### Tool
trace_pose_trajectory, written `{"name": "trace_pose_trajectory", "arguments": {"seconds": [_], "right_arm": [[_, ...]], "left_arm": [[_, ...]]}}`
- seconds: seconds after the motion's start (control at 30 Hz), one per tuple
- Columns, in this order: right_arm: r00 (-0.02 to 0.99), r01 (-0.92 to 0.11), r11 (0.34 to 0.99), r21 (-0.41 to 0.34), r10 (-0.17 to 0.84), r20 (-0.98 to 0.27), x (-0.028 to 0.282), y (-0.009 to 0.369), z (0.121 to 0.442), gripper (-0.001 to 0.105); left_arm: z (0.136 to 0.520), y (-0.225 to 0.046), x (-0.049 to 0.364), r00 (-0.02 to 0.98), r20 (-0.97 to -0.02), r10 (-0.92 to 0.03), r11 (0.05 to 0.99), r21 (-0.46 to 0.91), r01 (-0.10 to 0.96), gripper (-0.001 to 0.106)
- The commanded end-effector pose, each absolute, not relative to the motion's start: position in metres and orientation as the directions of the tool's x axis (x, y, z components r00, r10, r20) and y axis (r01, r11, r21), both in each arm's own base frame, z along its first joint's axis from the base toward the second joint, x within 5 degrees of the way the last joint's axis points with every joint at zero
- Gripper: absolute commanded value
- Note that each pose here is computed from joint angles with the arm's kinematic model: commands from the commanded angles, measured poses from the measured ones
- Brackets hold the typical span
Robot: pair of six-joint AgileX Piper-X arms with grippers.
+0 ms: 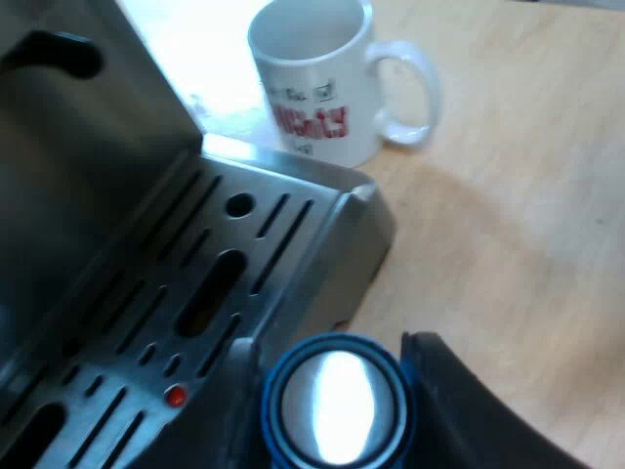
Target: Grind coffee beans and then tamp
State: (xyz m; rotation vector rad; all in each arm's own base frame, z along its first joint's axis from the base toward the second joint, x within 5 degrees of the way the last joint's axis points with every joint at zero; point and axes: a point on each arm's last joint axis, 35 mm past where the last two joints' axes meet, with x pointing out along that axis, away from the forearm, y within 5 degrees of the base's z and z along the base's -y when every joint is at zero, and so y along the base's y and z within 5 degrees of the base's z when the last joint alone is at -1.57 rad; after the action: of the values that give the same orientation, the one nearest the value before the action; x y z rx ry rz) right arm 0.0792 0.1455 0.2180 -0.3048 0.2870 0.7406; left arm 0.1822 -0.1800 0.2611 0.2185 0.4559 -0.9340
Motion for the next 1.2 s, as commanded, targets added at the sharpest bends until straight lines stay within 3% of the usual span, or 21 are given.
{"name": "trace_pose_trajectory", "arguments": {"seconds": [0.03, 0.37, 0.43, 0.63, 1.0, 1.2], "right_arm": [[0.707, -0.696, 0.700, -0.160, 0.630, -0.322, 0.080, 0.147, 0.223, 0.052], [0.680, -0.727, 0.675, -0.124, 0.682, -0.270, 0.080, 0.151, 0.230, 0.052], [0.680, -0.728, 0.672, -0.134, 0.682, -0.270, 0.080, 0.151, 0.230, 0.052], [0.641, -0.767, 0.579, -0.276, 0.717, -0.275, 0.078, 0.152, 0.229, 0.052], [0.641, -0.767, 0.579, -0.279, 0.717, -0.275, 0.078, 0.152, 0.229, 0.052], [0.641, -0.767, 0.579, -0.279, 0.717, -0.275, 0.078, 0.152, 0.229, 0.052]], "left_arm": [[0.268, -0.177, 0.180, 0.537, -0.465, -0.704, 0.607, 0.000, 0.795, 0.007], [0.259, -0.145, 0.194, 0.571, -0.565, -0.596, 0.704, -0.025, 0.710, 0.007], [0.257, -0.139, 0.197, 0.576, -0.583, -0.573, 0.723, -0.029, 0.690, 0.007], [0.254, -0.127, 0.203, 0.593, -0.606, -0.530, 0.762, -0.034, 0.647, 0.007], [0.220, -0.094, 0.206, 0.620, -0.654, -0.434, 0.839, -0.042, 0.542, 0.007], [0.204, -0.093, 0.201, 0.627, -0.622, -0.468, 0.825, -0.054, 0.562, 0.007]]}}
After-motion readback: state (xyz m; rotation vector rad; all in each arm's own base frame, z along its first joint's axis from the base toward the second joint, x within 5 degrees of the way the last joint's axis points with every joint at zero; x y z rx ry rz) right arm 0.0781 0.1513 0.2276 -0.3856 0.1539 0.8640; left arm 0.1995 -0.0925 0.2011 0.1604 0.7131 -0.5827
